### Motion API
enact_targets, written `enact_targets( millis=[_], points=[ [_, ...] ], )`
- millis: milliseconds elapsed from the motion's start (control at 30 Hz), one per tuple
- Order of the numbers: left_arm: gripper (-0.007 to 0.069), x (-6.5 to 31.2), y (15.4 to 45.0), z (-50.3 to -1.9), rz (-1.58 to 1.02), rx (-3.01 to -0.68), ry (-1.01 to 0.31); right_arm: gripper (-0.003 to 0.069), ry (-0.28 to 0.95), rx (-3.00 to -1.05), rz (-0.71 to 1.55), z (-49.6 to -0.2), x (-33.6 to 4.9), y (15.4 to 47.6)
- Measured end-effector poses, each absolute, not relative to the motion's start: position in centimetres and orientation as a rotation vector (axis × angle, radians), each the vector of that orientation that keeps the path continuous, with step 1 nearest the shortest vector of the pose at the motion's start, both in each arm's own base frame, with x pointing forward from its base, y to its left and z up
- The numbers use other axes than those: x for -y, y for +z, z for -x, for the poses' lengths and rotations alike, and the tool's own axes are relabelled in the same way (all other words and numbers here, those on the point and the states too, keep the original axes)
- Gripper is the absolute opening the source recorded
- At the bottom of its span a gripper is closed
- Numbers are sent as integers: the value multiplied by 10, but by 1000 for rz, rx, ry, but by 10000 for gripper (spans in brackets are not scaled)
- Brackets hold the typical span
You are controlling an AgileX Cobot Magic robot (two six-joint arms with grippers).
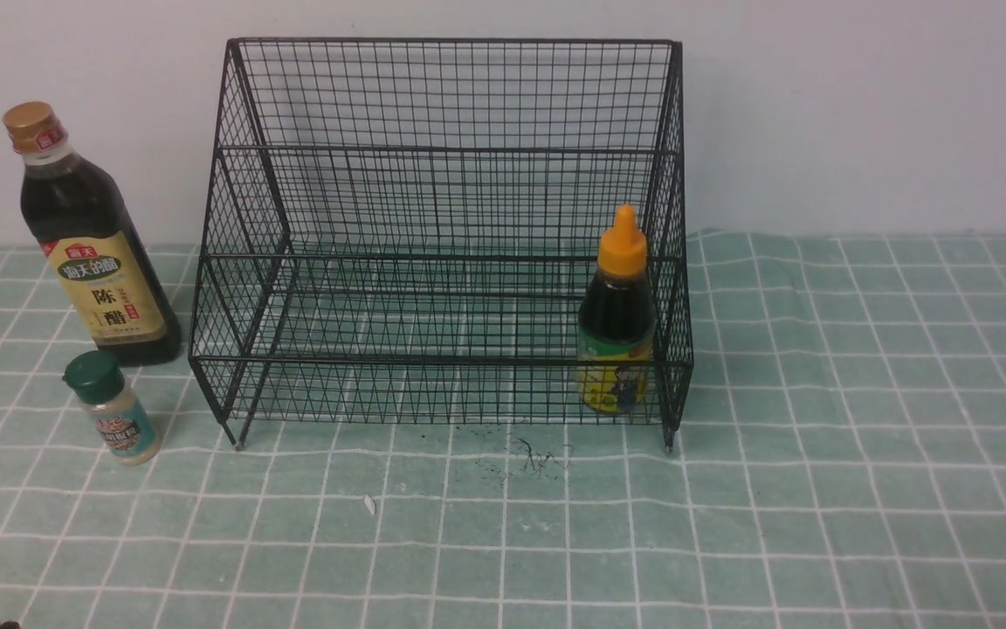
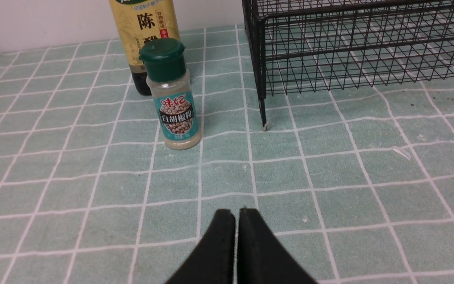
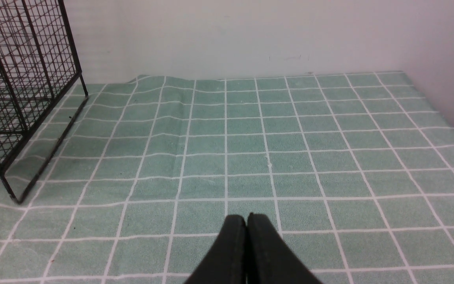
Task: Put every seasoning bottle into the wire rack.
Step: Use the left arm to grab the condiment bottle closest to it
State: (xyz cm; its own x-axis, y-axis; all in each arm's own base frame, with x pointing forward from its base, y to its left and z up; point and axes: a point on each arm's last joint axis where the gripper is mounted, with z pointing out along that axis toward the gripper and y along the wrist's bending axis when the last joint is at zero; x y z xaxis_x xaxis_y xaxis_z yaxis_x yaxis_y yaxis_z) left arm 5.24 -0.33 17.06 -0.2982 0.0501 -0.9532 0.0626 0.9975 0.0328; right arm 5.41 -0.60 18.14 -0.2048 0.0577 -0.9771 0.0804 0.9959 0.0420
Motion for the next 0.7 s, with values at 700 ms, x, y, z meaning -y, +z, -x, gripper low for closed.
enact_targets(
  millis=[700],
  points=[
    [-6,5,196,-57,252,-1579,-356,-13,-21,-1778,-101,-54,6,181]
  ],
)
